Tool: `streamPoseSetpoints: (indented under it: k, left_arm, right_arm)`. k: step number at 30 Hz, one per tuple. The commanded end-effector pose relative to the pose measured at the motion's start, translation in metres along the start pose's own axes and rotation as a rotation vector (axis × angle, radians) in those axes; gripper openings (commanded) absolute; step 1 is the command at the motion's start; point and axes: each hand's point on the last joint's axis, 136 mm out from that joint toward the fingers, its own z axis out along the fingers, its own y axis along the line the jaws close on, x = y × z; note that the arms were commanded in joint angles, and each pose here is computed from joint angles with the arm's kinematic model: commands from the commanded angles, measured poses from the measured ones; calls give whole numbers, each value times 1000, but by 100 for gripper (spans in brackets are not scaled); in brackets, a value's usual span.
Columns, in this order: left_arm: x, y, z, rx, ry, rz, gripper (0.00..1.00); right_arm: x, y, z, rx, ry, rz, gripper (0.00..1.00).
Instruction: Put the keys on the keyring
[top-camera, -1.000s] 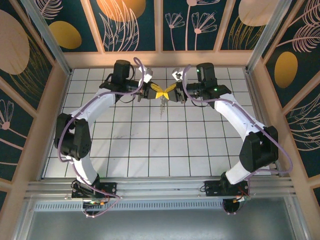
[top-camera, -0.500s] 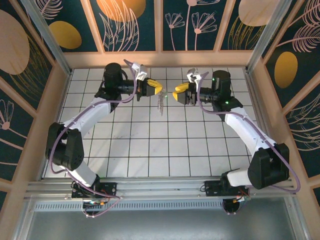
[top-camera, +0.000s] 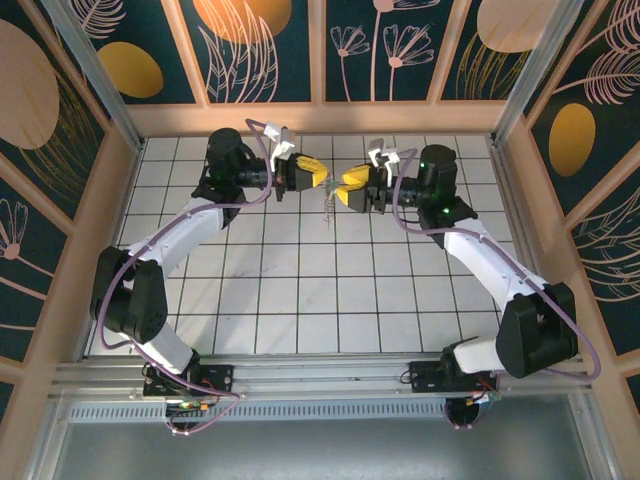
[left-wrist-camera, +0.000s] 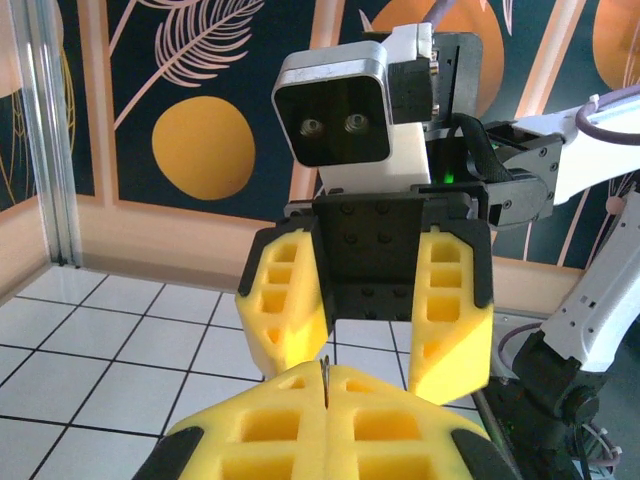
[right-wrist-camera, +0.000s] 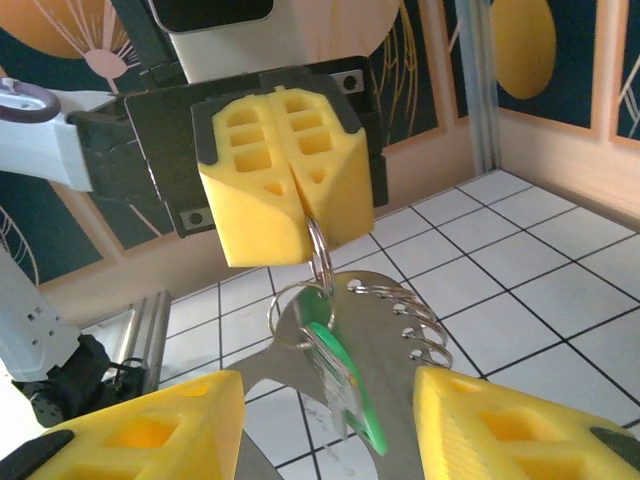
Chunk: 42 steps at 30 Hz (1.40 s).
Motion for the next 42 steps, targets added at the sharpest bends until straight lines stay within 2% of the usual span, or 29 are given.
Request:
streamPoseSetpoints:
  k: [1,5,6,10,14,29,42]
  left_arm:
    - [-21,-20,-2,34,-30,74,0]
    - [-23,-21,-2,33,-34,80,0]
    - [-24,-21,-2,32,-36,83,0]
    - [-24,-21,-2,35,-40,81,0]
    - [-24,-21,-2,32,-43,82,0]
    - [-26,-21,-2,27,-60,85,0]
    - [-25,-22,-1,27,-65,83,0]
  right_arm:
    - [-5,7,8,-63,-11,-28,48]
    - [1,6,12,-77,0,-16,45]
    - [2,6,12,-79,1,-16,41]
    - [5,10,11,-90,3,-13,18]
    - [6,14,9,-109,5,-14,1]
    - [8,15,25,-143,39,1,0]
    - [12,2,25,-89,47,14,0]
